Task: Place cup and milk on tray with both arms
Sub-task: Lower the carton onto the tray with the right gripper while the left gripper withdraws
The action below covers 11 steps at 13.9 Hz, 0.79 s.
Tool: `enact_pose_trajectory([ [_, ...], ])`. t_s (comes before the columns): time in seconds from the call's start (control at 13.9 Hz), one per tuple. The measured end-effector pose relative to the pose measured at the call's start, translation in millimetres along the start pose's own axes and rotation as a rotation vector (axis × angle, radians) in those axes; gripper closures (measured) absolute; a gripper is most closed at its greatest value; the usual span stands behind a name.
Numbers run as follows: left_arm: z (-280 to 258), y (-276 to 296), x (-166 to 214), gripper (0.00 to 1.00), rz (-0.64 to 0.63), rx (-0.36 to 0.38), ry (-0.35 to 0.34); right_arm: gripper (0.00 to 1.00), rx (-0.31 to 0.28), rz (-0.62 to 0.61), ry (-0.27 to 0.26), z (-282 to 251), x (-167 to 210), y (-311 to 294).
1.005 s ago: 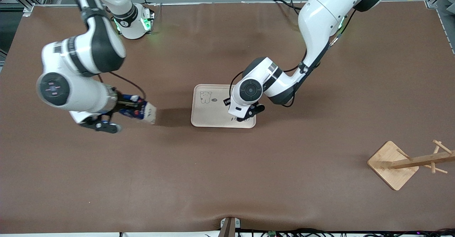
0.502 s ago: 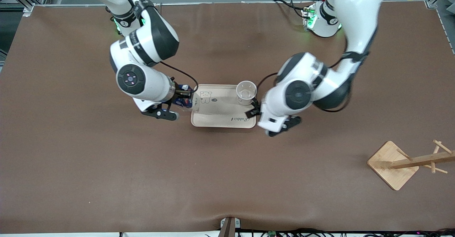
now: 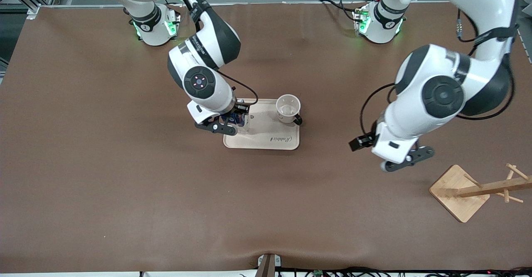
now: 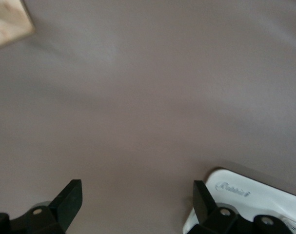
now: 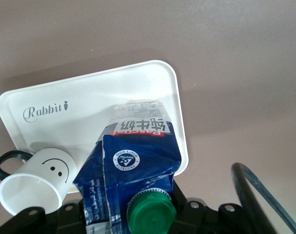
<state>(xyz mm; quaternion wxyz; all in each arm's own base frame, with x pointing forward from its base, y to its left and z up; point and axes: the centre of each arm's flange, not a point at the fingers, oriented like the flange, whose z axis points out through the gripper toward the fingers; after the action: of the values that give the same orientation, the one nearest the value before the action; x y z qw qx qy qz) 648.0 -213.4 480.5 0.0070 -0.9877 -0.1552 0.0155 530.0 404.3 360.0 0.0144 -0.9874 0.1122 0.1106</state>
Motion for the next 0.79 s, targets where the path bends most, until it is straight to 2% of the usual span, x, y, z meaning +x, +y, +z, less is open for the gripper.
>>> enact_pose_trajectory([
  [0.29, -41, -61, 21, 0.0, 0.085, 0.011, 0.044, 0.44, 0.012, -0.011, 0.042, 19, -4, -7],
  [0.43, -55, -83, 24, 0.0, 0.105, 0.022, 0.047, 0.3, 0.009, -0.017, 0.044, 21, -7, -10],
  [0.65, -77, -93, 17, 0.0, 0.112, 0.03, 0.064, 0.01, 0.003, -0.013, 0.042, 22, -5, -7],
  [0.79, -88, -93, 10, 0.0, 0.118, 0.032, 0.078, 0.0, 0.0, -0.011, 0.04, 16, -4, -7],
])
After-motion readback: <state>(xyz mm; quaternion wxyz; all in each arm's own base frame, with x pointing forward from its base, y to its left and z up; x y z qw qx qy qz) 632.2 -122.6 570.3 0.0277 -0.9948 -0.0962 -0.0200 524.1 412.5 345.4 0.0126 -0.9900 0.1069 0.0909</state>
